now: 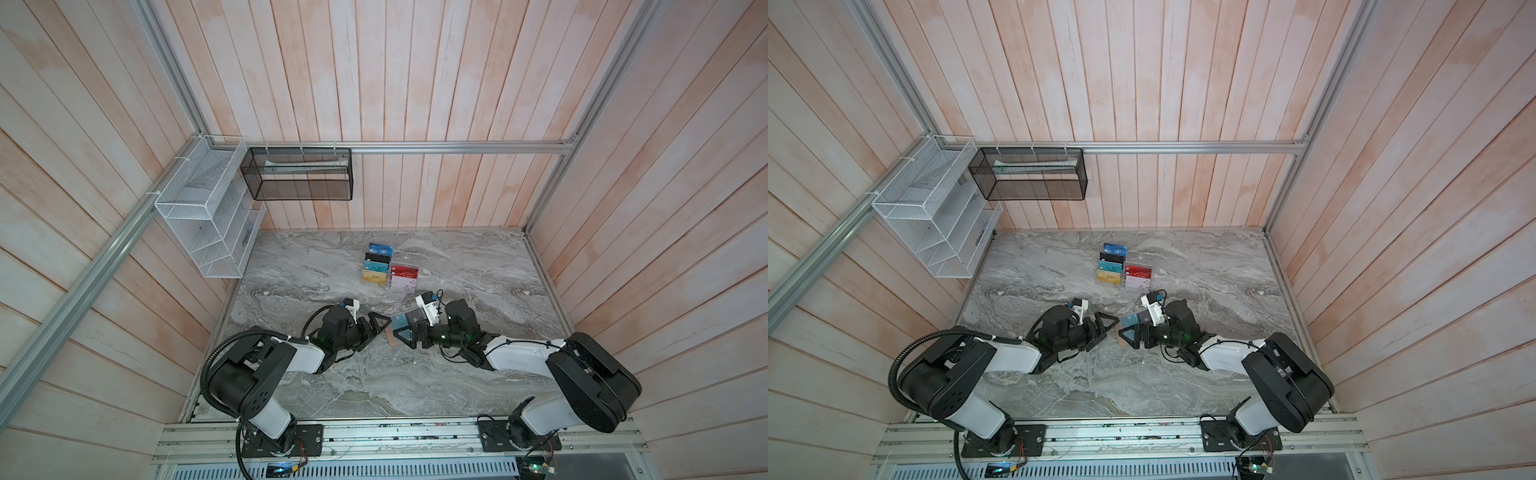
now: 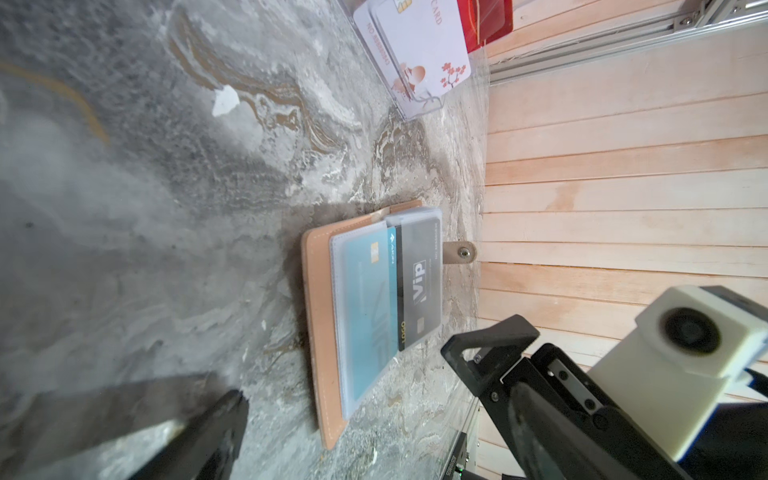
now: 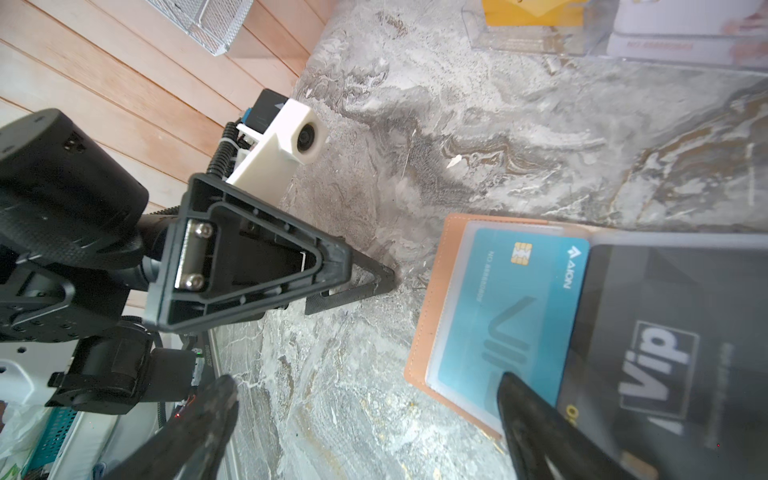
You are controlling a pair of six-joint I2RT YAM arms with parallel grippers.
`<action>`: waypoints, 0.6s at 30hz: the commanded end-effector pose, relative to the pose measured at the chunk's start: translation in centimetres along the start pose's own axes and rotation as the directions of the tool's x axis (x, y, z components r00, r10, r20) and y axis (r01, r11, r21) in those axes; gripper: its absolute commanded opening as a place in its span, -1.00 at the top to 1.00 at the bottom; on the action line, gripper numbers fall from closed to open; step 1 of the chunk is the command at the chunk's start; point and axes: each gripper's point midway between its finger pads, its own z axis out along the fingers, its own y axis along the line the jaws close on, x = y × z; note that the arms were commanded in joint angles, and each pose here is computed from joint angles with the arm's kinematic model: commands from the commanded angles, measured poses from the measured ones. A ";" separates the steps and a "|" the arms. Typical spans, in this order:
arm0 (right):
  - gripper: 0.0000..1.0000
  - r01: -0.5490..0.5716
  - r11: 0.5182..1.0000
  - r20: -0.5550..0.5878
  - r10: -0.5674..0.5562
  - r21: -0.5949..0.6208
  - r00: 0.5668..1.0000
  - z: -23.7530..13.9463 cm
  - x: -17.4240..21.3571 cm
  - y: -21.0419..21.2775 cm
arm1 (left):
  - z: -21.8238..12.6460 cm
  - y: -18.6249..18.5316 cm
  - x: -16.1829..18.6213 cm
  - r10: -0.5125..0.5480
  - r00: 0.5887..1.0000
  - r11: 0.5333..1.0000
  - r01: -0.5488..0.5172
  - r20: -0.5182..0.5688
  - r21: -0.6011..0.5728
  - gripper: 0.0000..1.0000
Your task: Take the credit cards out of the card holder
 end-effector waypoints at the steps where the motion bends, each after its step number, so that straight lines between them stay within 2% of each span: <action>1: -0.96 -0.038 0.999 0.014 0.038 0.028 0.999 -0.9 0.3 -1.1 | 0.2 -3.0 -1.0 0.013 1.000 0.997 -0.012 -0.003 0.082 -1.00; 6: -0.96 -0.063 0.998 0.007 0.063 0.002 0.998 -1.1 0.8 -1.2 | 1.2 -5.8 -1.8 -0.017 0.999 0.983 0.022 -0.032 0.180 -1.00; 10: -0.96 -0.082 0.997 0.011 0.082 0.000 0.997 -1.1 1.3 -1.4 | 2.3 -6.7 -2.2 -0.032 0.998 0.976 0.043 -0.051 0.215 -1.00; 18: -0.96 -0.103 0.995 -0.007 0.103 -0.007 0.995 -0.1 1.5 -2.0 | 3.9 -4.1 -1.3 -0.071 0.994 0.982 0.083 -0.079 0.168 -1.00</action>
